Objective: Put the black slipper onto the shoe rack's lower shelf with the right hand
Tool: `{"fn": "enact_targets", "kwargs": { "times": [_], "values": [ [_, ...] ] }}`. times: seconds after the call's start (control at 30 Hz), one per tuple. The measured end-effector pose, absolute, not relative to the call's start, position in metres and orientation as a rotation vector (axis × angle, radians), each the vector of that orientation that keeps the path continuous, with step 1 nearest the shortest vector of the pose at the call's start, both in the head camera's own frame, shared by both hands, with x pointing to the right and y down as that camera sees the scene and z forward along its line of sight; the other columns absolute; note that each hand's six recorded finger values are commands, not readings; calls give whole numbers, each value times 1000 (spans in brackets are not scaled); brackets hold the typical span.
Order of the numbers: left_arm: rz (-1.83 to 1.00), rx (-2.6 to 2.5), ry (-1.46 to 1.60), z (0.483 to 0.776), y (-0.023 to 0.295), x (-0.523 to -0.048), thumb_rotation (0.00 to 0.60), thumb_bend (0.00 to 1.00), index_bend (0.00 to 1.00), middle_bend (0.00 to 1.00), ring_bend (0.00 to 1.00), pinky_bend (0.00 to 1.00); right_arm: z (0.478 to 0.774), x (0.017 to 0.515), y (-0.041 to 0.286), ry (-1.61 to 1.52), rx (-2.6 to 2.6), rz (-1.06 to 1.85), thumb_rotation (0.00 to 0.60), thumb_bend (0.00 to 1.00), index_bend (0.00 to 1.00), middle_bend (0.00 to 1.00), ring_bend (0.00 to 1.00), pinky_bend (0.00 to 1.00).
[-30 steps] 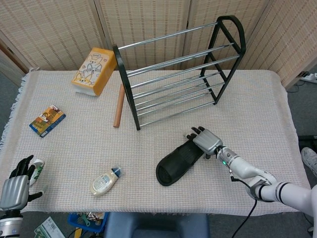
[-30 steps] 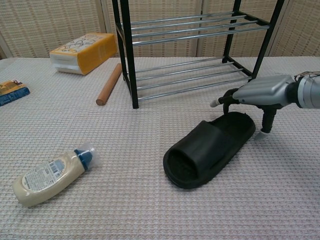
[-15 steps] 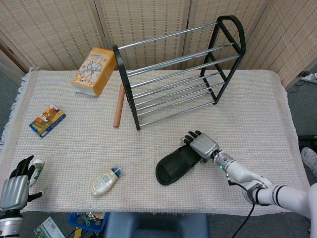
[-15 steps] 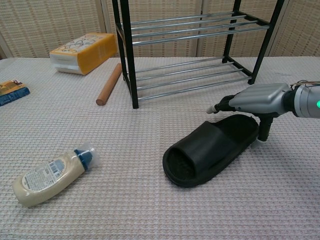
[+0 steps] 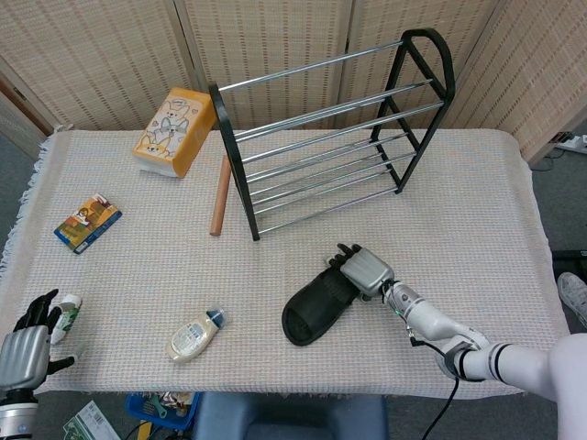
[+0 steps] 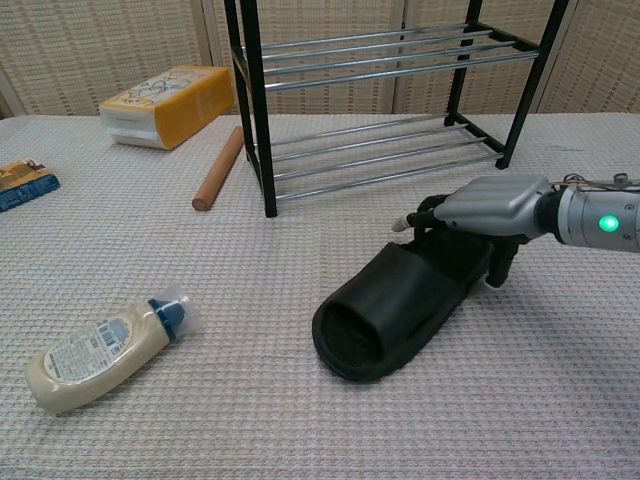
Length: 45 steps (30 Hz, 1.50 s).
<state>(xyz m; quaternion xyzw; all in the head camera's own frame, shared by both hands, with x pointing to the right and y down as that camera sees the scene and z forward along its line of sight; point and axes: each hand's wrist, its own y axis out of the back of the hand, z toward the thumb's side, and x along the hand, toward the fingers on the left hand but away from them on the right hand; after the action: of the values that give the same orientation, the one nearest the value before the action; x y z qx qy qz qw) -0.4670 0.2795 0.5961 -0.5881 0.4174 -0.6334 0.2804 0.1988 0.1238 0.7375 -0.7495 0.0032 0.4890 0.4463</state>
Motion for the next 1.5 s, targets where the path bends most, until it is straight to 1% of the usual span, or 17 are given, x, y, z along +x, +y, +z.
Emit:
{"fn": "enact_targets", "kwargs": {
  "times": [0.07,0.17,0.23,0.33,0.57,0.8,1.03,1.5],
  "values": [
    [-1701,-1581,1116,597,280,-467,600,243,276,104,97,247,737,199,123,-8,-1858,1205,600,333,205,298,122,290],
    [-1700,-1582,1115,598,280,-467,600,244,277,104,97,247,736,200,122,-41,-1862,1195,600,369,333,368,189,384],
    [-1702,-1580,1116,598,280,-468,600,243,277,104,96,247,734,203,120,-65,-1868,1191,600,382,367,388,210,415],
    [-1704,-1580,1116,598,280,-469,600,243,277,104,96,247,728,212,116,-120,-1874,1195,600,383,390,405,225,435],
    [-1699,-1594,1104,601,278,-466,600,244,277,104,97,247,707,254,97,-299,-1874,1260,600,383,393,411,230,440],
    [-1681,-1613,1097,605,274,-462,600,243,276,104,96,247,703,272,73,-434,-1854,1354,600,383,394,410,230,441],
    [-1684,-1618,1094,606,275,-463,600,243,277,104,96,247,713,269,49,-529,-1841,1450,600,383,393,404,230,441],
    [-1705,-1605,1111,603,284,-476,600,244,277,104,97,247,742,235,2,-613,-1774,1612,600,372,394,366,230,441]
  ]
}}
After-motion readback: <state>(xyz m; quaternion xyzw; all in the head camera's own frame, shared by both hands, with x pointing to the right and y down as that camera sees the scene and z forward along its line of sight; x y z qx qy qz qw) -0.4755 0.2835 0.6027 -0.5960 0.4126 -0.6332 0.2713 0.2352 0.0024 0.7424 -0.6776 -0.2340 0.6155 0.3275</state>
